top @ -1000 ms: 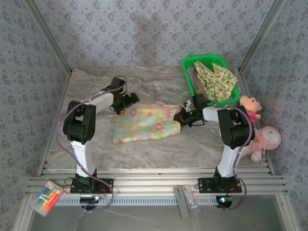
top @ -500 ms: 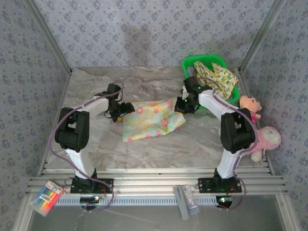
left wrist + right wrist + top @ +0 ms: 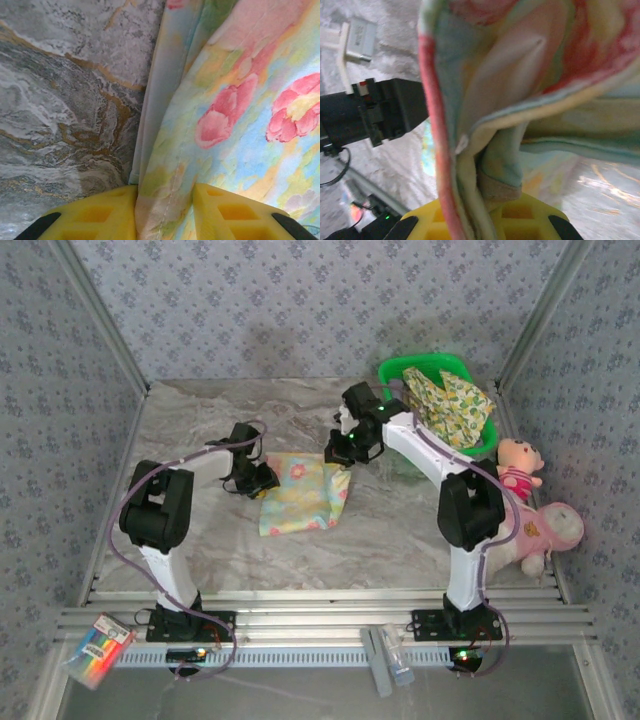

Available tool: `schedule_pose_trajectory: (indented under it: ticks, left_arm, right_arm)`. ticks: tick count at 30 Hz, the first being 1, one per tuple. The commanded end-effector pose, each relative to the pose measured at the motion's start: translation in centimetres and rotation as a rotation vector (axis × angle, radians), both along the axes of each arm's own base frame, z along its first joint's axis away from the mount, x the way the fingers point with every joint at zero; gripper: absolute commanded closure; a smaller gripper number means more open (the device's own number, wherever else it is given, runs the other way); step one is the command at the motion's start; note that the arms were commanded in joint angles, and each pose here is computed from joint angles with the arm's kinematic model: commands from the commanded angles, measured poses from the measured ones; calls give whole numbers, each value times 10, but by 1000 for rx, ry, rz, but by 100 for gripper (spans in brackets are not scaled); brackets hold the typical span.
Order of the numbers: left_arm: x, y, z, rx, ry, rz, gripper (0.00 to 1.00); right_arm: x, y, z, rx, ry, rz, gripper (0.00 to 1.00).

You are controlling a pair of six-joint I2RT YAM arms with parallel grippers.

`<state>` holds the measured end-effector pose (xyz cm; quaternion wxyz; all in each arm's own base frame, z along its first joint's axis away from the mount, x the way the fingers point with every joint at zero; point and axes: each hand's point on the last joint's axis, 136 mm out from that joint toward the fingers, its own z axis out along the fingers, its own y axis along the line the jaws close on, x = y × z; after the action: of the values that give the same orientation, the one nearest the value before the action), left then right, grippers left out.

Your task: Fold and stack the skirts

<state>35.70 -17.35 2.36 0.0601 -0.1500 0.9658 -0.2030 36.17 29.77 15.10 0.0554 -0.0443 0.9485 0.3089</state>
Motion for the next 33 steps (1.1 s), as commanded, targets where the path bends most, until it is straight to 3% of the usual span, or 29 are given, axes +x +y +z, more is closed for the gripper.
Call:
schedule_pose_trajectory:
  ticks: [1,4,12,18,23,33]
  left_arm:
    - [-21,7,-27,38,97,15,68]
    - [-21,6,-27,32,103,31,70]
    - [-21,7,-28,26,107,78,78]
    - [-21,8,-26,25,103,89,78]
    - [-19,9,-22,22,93,90,78]
    - [5,16,14,22,6,84,71]
  right_arm:
    - [-17,34,-1,131,115,62,100]
    - [-17,51,-8,168,128,64,100]
    - [-10,71,-61,108,183,-59,100]
    - [8,69,-77,65,132,-128,97]
    - [2,74,-80,55,141,-110,91]
    - [-3,89,-36,117,57,-18,65]
